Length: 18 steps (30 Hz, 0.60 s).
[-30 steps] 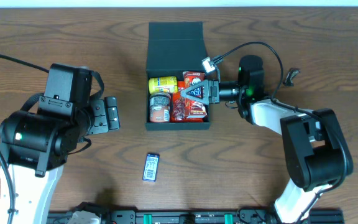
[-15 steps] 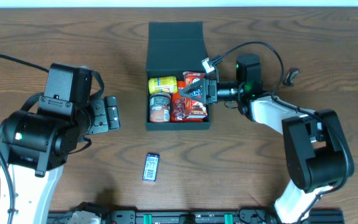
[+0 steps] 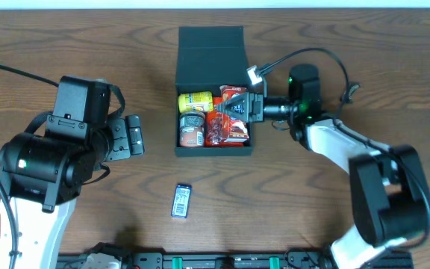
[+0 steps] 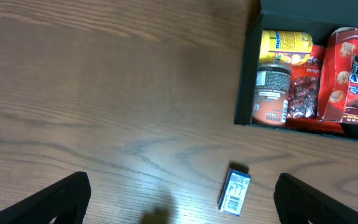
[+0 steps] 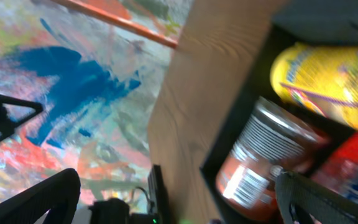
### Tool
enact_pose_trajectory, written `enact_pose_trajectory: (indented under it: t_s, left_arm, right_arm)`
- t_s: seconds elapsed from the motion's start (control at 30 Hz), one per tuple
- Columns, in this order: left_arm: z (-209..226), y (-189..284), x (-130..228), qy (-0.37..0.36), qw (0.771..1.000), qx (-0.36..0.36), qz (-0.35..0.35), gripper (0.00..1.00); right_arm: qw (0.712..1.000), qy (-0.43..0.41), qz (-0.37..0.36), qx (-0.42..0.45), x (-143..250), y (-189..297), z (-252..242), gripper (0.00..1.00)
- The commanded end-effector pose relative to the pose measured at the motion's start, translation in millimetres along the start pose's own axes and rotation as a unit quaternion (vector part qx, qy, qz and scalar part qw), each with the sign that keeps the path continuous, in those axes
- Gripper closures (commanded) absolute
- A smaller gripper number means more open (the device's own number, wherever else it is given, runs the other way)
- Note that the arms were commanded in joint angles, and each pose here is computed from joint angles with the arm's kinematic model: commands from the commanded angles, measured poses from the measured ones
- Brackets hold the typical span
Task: Pack container
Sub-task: 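Push the Hello Panda box down into the box with the right gripper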
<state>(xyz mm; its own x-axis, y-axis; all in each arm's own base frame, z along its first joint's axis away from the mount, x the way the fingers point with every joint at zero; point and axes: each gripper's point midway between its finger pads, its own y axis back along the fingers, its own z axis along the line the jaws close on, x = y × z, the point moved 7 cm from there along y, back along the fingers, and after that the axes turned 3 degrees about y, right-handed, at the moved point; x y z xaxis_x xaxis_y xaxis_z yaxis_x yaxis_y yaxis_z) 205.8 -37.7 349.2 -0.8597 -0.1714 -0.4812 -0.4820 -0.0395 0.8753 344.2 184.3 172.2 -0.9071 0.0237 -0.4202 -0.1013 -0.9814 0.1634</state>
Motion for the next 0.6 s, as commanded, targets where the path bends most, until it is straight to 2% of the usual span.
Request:
enact_pose_trajectory:
  t_s: [0.0, 0.2, 0.33, 0.57]
  left_arm:
    - [-1, 0, 0, -0.008, 1.000, 0.003, -0.001, 0.05]
    - [-2, 0, -1, -0.007, 1.000, 0.005, -0.004, 0.05]
    - [-2, 0, -1, -0.007, 1.000, 0.005, -0.005, 0.05]
    - [-7, 0, -3, -0.006, 1.000, 0.027, -0.008, 0.05]
  right_arm:
    - [1.000, 0.006, -0.012, -0.007, -12, 4, 22, 0.01]
    - [0.999, 0.015, -0.025, 0.024, -31, -1, 27, 0.01]
    - [0.998, 0.013, -0.027, 0.062, -33, -2, 15, 0.01]
    - [0.998, -0.002, -0.003, 0.068, -29, -19, -9, 0.01]
